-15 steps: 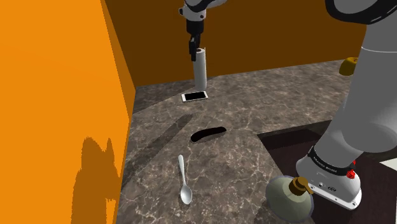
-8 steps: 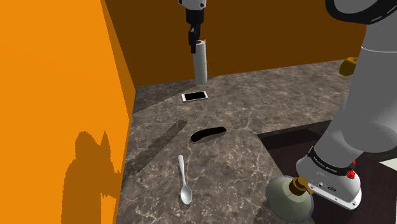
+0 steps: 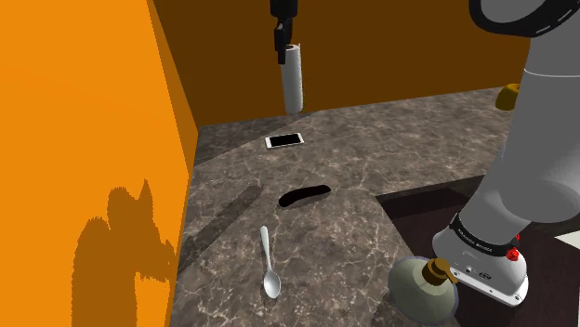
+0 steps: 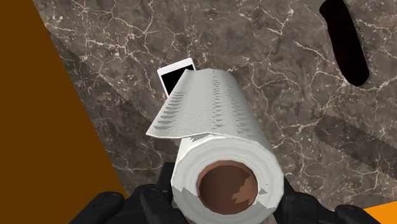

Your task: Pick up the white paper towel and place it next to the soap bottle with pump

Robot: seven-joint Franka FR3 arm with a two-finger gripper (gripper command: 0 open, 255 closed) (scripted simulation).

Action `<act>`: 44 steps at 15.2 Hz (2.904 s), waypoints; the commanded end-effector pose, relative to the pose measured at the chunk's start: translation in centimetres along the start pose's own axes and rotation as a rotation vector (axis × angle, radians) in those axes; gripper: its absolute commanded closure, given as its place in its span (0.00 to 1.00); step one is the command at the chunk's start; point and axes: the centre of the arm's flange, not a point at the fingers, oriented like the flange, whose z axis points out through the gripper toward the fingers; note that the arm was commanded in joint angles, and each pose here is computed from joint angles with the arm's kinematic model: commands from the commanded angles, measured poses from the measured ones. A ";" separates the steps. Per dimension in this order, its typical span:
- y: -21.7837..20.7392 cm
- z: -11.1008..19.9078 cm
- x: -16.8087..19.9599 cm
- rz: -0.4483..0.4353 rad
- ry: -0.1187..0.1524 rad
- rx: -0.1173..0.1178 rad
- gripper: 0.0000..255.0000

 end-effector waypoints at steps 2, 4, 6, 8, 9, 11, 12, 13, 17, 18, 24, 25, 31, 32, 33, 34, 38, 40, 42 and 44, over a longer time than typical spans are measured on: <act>0.1 -1.6 0.0 0.000 0.000 0.000 1.00; 0.1 -2.7 0.1 0.000 0.000 0.000 1.00; 0.2 -3.7 0.1 0.000 0.000 0.000 1.00; 0.2 -4.8 0.2 0.000 0.000 0.000 1.00; 0.3 -5.3 0.2 0.000 0.000 0.000 1.00; 0.3 -6.4 0.3 0.000 0.000 0.000 1.00; 0.4 -6.9 0.3 0.000 0.000 0.000 1.00; 0.4 -7.4 0.3 0.000 0.000 0.000 1.00; 0.5 -9.5 0.5 0.000 0.000 0.000 1.00; 0.5 -9.9 0.5 0.000 0.000 0.000 1.00; -5.3 -10.6 -4.8 0.000 0.000 0.000 1.00; -6.3 -10.7 -5.7 0.000 0.000 0.000 1.00; -12.1 -11.3 -11.0 0.000 0.000 0.000 1.00; -13.1 -11.5 -11.9 0.000 0.000 0.000 1.00; -14.1 -11.6 -12.8 0.000 0.000 0.000 1.00; -15.1 -11.7 -13.6 0.000 0.000 0.000 1.00; -19.0 -12.1 -17.2 0.000 0.000 0.000 1.00; -20.9 -12.3 -18.9 0.000 0.000 0.000 1.00; -22.9 -12.6 -20.7 0.000 0.000 0.000 1.00; -24.8 -12.8 -22.5 0.000 0.000 0.000 1.00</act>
